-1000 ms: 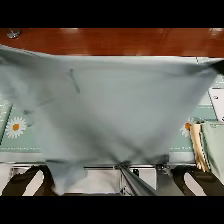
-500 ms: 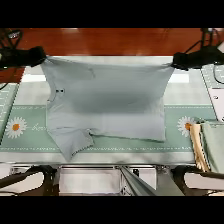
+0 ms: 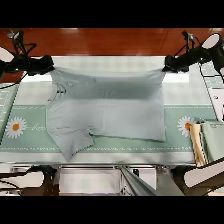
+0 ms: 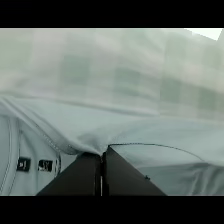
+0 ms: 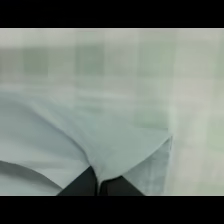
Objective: Fold the shirts.
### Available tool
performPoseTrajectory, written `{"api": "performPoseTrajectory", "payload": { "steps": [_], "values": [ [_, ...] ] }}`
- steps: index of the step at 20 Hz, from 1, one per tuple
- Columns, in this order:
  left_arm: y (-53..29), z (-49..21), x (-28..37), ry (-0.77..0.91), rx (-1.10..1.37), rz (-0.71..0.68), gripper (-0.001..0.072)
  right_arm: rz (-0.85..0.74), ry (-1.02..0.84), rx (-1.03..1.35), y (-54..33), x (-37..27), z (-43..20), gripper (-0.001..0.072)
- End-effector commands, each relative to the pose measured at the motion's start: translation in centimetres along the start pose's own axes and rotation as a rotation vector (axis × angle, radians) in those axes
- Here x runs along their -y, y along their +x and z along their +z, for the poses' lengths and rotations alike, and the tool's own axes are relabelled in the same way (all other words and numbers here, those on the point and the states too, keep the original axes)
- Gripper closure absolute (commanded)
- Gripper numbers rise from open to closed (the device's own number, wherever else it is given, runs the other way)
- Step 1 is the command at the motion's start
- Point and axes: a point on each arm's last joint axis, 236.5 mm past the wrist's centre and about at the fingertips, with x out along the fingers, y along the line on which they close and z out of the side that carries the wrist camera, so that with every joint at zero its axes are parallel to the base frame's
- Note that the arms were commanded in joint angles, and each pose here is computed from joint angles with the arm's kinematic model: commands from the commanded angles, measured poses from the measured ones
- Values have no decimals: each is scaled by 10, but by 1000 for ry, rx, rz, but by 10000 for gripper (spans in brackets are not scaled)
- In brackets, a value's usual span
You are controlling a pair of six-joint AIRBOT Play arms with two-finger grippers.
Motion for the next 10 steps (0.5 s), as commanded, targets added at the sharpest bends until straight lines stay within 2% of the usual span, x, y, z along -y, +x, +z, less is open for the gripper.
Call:
{"api": "performPoseTrajectory", "payload": {
  "steps": [1,7,8,9,10],
  "values": [
    [-8,-51,-15,78,-235,5,691,25,-18,-230,-2,5,-55,687],
    [22,-131,-43,23,-514,23,689,12,69,-346,43,16,-106,680],
    [23,-139,-44,16,-550,21,620,6,89,-348,43,17,-107,527],
    [21,-145,-44,14,-580,19,268,7,104,-351,39,17,-106,157],
    [17,-149,-46,20,-601,31,14,10,103,-358,31,17,-106,92]
  ]
}}
